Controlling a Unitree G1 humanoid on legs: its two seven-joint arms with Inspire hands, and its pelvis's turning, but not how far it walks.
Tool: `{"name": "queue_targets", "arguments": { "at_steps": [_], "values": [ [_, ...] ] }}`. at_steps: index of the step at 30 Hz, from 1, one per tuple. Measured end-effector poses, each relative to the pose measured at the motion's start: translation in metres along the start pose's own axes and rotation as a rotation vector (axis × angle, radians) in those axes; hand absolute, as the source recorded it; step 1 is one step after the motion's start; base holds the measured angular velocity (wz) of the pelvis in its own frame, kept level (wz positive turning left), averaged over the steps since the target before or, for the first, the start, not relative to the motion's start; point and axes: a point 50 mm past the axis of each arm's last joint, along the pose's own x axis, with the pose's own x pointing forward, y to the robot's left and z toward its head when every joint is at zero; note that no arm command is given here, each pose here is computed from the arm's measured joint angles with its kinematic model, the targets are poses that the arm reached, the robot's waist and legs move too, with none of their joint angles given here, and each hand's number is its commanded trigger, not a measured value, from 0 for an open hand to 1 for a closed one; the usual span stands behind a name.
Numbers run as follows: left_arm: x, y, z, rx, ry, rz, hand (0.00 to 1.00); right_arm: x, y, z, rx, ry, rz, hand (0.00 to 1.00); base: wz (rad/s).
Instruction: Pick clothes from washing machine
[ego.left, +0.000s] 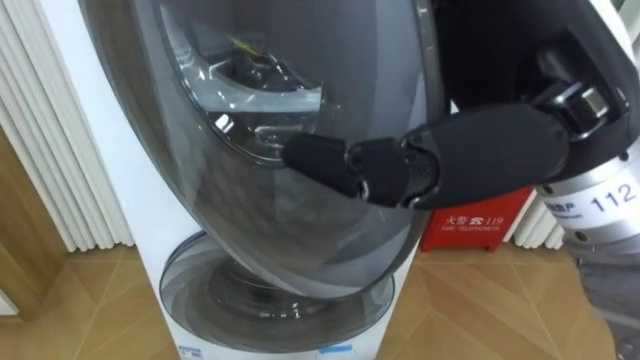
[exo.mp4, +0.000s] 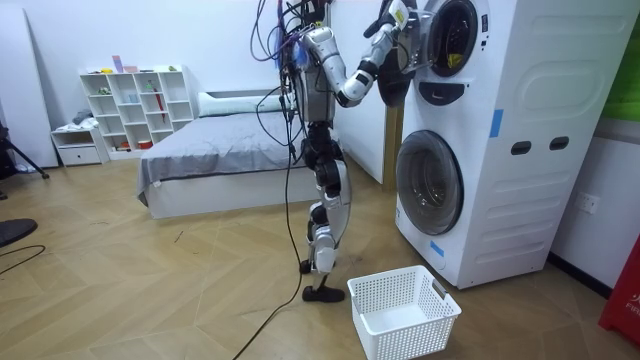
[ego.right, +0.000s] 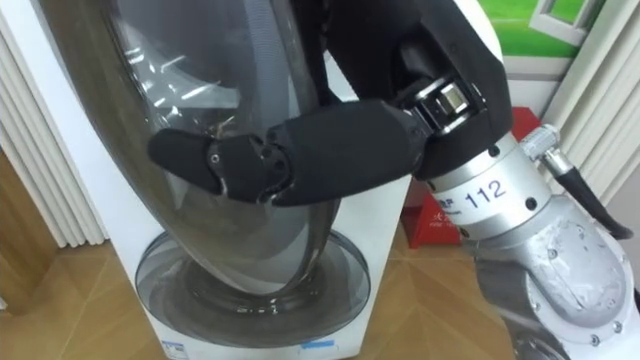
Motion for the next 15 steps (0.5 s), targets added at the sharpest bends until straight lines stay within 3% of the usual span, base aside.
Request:
{"name": "queue_targets", "arguments": {
  "at_steps": [8, 15],
  "values": [
    [-0.001, -0.001, -0.003, 0.005, 0.007, -0.002, 0.00, 0.000, 0.001, 0.001, 0.017, -0.023, -0.009, 0.00, 0.17],
    [-0.005, -0.006, -0.028, -0.023, 0.082, -0.019, 0.00, 0.000, 0.000, 0.000, 0.047, -0.031, -0.013, 0.00, 0.08]
  ]
}}
